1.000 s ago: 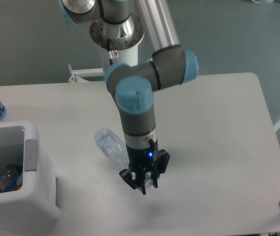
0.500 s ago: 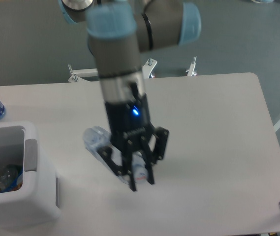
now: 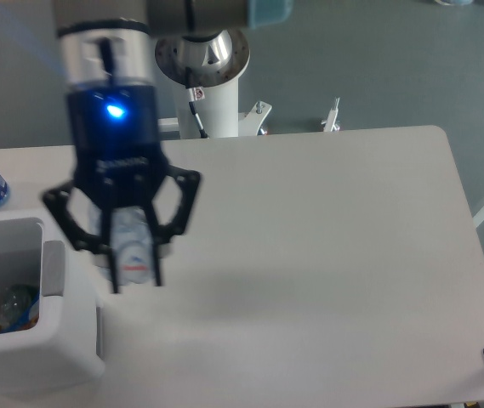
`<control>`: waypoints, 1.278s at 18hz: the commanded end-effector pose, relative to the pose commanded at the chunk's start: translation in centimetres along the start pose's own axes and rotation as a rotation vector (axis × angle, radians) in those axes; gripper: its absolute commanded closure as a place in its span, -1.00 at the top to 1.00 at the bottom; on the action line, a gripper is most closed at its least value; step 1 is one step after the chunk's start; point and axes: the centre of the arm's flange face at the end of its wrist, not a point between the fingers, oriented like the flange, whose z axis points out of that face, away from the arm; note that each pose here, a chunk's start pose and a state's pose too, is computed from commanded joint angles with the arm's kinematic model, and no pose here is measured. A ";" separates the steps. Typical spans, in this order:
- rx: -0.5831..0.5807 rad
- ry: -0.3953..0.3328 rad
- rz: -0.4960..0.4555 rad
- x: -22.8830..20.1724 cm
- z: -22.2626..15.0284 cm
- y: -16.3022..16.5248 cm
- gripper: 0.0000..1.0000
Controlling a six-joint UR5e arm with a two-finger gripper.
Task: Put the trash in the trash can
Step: 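Carry the clear bottle over the trash bin and lower it in, then open the gripper and raise it away from the bin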
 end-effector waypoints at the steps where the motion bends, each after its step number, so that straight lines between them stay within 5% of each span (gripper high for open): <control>1: 0.023 0.015 0.008 1.0 -0.3 -0.1 -0.55; 7: 0.062 0.066 0.034 4.4 -0.6 0.2 -0.55; 23: 0.000 0.140 0.080 10.3 5.2 4.1 -0.54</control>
